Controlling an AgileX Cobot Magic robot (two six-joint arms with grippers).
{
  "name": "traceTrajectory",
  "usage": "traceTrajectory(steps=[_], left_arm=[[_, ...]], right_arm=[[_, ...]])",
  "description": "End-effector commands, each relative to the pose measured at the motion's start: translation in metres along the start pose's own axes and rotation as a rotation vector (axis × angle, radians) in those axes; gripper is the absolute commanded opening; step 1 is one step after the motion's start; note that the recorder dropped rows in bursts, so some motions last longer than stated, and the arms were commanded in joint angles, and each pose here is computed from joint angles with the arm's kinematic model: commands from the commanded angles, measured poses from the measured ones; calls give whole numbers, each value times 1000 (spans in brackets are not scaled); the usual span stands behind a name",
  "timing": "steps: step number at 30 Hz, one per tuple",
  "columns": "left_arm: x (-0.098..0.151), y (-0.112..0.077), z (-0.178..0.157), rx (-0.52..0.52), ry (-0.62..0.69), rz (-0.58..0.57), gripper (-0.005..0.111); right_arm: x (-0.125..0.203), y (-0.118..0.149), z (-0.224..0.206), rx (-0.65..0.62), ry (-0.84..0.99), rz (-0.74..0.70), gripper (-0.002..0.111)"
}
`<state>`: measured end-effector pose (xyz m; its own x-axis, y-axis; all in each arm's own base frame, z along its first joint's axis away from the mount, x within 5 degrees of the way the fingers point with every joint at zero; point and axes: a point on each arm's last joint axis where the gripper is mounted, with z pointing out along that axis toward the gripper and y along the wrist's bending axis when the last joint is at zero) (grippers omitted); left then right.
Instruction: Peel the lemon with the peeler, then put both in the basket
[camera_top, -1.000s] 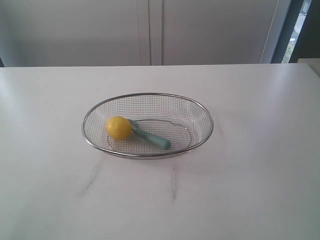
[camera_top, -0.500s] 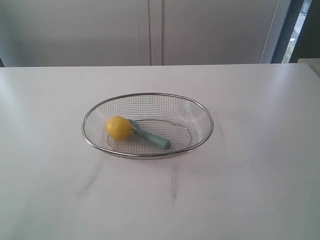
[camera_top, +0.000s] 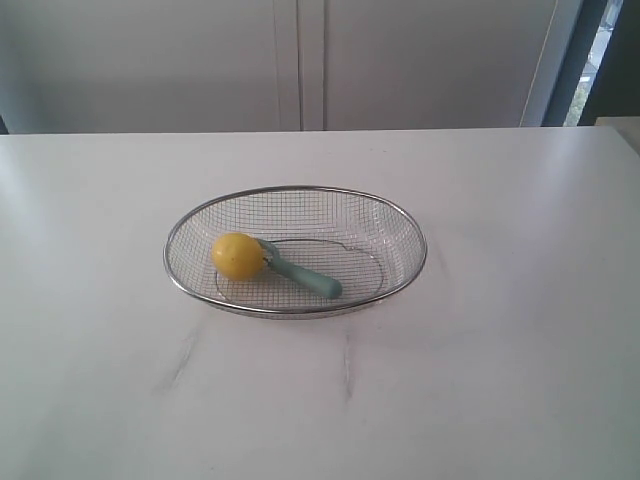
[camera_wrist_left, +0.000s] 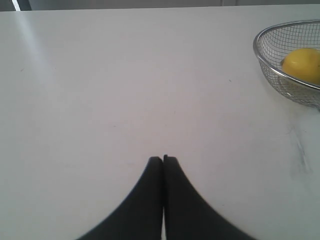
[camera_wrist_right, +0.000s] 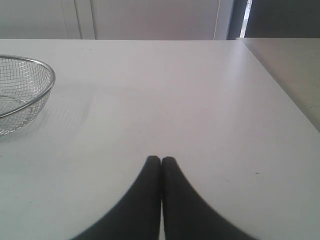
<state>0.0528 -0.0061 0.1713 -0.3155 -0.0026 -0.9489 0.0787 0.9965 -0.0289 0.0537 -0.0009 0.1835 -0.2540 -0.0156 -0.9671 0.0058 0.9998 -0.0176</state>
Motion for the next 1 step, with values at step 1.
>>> traceTrajectory(steps=[1], left_arm=[[1, 0, 0, -2, -4, -3, 0]], right_arm=[[1, 0, 0, 7, -9, -4, 0]])
